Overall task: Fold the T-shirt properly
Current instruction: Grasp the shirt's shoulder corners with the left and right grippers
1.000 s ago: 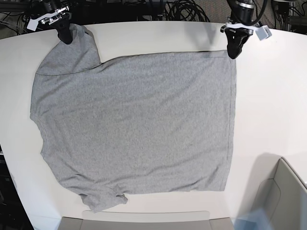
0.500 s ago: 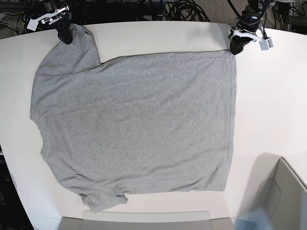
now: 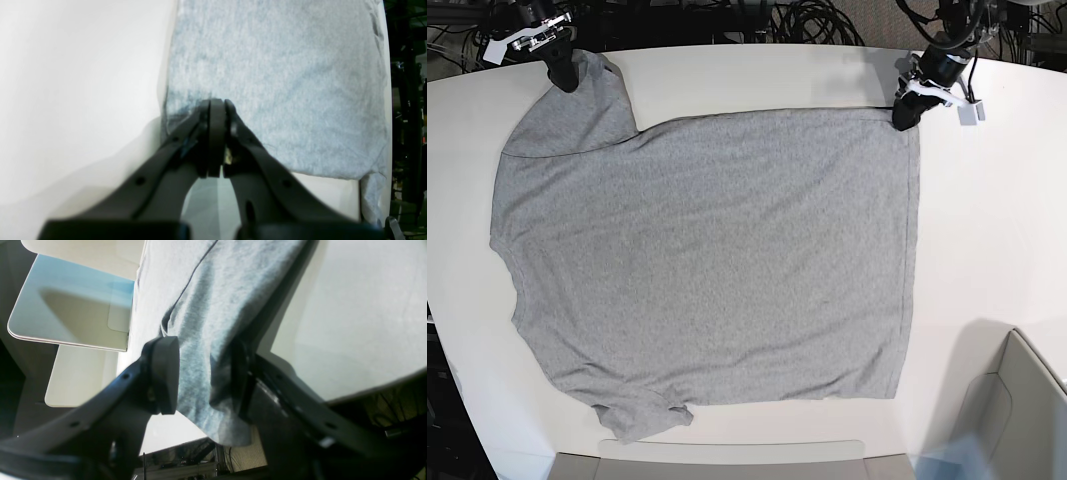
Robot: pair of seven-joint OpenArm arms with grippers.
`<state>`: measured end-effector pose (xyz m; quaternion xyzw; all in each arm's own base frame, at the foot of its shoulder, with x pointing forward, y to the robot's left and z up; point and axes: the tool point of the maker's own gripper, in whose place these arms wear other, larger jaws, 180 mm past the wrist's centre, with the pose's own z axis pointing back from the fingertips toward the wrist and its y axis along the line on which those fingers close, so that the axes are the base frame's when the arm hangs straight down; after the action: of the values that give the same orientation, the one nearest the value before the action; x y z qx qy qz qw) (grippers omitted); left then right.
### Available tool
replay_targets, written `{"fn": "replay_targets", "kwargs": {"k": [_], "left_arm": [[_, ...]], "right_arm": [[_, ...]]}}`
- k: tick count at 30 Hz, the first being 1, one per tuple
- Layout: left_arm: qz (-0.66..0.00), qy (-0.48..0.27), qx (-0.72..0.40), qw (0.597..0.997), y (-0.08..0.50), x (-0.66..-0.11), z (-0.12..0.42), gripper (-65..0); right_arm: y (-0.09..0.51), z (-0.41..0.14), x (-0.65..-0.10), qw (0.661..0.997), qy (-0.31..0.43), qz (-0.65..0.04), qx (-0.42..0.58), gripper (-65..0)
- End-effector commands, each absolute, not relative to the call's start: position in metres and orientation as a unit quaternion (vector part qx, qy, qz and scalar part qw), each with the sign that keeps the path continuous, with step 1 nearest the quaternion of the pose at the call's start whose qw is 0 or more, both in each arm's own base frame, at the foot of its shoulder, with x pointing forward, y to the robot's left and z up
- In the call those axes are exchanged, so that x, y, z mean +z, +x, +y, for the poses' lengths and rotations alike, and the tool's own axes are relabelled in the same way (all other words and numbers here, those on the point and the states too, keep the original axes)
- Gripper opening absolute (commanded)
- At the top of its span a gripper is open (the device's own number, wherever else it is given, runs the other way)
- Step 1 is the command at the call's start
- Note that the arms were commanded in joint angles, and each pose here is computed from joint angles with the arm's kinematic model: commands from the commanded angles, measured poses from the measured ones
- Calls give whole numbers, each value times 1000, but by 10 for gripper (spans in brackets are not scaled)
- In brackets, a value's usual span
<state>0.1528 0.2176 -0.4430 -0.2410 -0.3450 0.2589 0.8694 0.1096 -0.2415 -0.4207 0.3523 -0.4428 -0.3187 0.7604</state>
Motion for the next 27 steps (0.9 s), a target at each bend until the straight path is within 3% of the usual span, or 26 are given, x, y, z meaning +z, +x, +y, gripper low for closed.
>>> {"fn": "replay_targets", "kwargs": {"k": [1,7,10,12,13,16,27], "left_arm": [[-321,-234,249,883,144,-448,218,-442],[-302,-247,235,890,149,-449,210,-456],[-301,-246,237,890,149,-451,210,-552],[-300,-246,238,891,149,-451,210,-639],[-300,-246,238,891,149,-451,210,-650],[-300,-246,238,891,149,-451,210,-650],[-353,-251,194,880,167,-408,202,-650]], "right_arm": [[95,-241,-435,793,330,-410,-307,-390],[97,-241,-434,792,332,-411,-306,-391],[97,-247,-432,800,328,-409,-292,-398],[97,-242,-431,809,332,-406,-267,-459],[97,-241,-431,811,333,-407,-257,-508],[97,-240,-431,812,333,-406,-253,-650],[101,-224,-416,796,359,-414,-257,-650]]}}
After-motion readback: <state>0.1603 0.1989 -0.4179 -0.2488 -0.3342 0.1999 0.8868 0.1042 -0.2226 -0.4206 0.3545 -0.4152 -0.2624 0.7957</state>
